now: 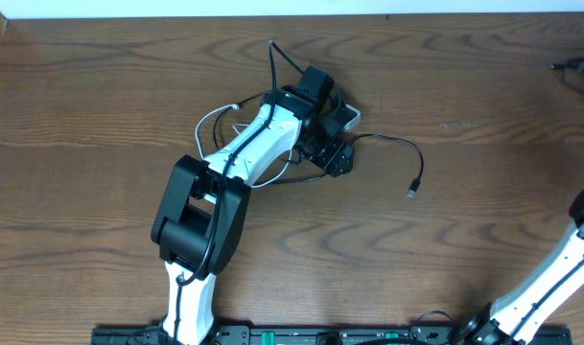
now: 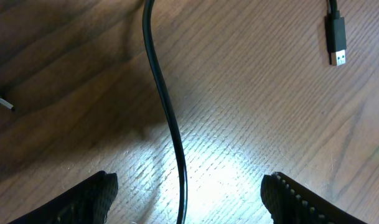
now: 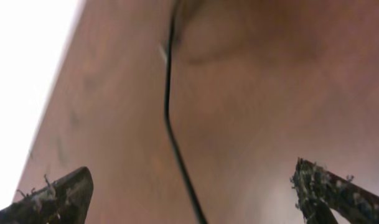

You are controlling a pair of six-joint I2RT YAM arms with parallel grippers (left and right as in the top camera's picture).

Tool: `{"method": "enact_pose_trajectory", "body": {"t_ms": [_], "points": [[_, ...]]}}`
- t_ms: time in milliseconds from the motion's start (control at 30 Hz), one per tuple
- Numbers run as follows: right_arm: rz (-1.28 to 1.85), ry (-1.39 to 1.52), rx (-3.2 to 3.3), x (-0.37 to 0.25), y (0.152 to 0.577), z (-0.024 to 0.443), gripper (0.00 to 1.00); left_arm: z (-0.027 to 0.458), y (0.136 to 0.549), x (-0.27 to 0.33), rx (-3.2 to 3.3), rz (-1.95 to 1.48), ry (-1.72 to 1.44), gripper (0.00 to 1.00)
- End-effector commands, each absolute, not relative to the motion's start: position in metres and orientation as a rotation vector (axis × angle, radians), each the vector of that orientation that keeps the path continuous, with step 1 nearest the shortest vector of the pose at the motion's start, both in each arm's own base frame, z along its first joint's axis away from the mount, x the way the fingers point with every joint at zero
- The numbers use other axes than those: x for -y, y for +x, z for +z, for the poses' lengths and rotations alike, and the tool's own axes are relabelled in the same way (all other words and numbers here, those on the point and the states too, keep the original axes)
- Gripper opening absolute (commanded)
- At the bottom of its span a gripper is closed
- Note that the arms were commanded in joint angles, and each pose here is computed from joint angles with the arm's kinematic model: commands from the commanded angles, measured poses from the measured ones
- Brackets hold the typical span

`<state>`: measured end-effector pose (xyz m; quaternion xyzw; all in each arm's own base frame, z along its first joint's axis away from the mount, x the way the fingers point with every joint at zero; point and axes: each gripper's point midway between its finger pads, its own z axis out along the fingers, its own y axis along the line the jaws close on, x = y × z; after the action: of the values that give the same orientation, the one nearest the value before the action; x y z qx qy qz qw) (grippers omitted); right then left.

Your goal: Untangle cables

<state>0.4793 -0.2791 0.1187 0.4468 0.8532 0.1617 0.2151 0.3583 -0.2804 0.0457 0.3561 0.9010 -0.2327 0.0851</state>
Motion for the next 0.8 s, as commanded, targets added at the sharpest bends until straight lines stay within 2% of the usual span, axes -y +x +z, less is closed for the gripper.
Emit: {"method": "enact_pose_trajectory", "body": {"t_ms": [0, 100, 200, 333, 500, 567, 600, 767], "points": [[0.197, 1.300, -2.342, 0.290, 0.438, 0.182, 0.99, 0.045, 0.355, 0.281, -2.694, -0.708, 1.063, 0.79], [0.063, 1.363, -2.414, 0.286, 0.409, 0.185, 0.99, 0.045, 0.354, 0.281, -2.697, -0.708, 1.063, 0.79], [0.041, 1.327, -2.492, 0.276, 0.398, 0.184, 0.99, 0.045, 0.353, 0.279, -2.705, -0.708, 1.061, 0.79], [0.078, 1.278, -2.477, 0.273, 0.415, 0.181, 0.99, 0.047, 0.349, 0.277, -2.722, -0.708, 1.062, 0.79], [0.339, 0.998, -2.546, 0.229, 0.439, 0.187, 0.99, 0.063, 0.347, 0.273, -2.711, -0.706, 1.054, 0.79], [0.461, 0.797, -2.595, 0.196, 0.449, 0.191, 0.99, 0.090, 0.353, 0.270, -2.665, -0.697, 1.029, 0.79], [0.523, 0.645, -2.634, 0.169, 0.454, 0.192, 0.98, 0.119, 0.366, 0.259, -2.649, -0.615, 0.918, 0.79], [0.589, 0.369, -2.736, 0.092, 0.465, 0.190, 0.98, 0.197, 0.382, 0.206, -2.607, -0.431, 0.488, 0.78]]}}
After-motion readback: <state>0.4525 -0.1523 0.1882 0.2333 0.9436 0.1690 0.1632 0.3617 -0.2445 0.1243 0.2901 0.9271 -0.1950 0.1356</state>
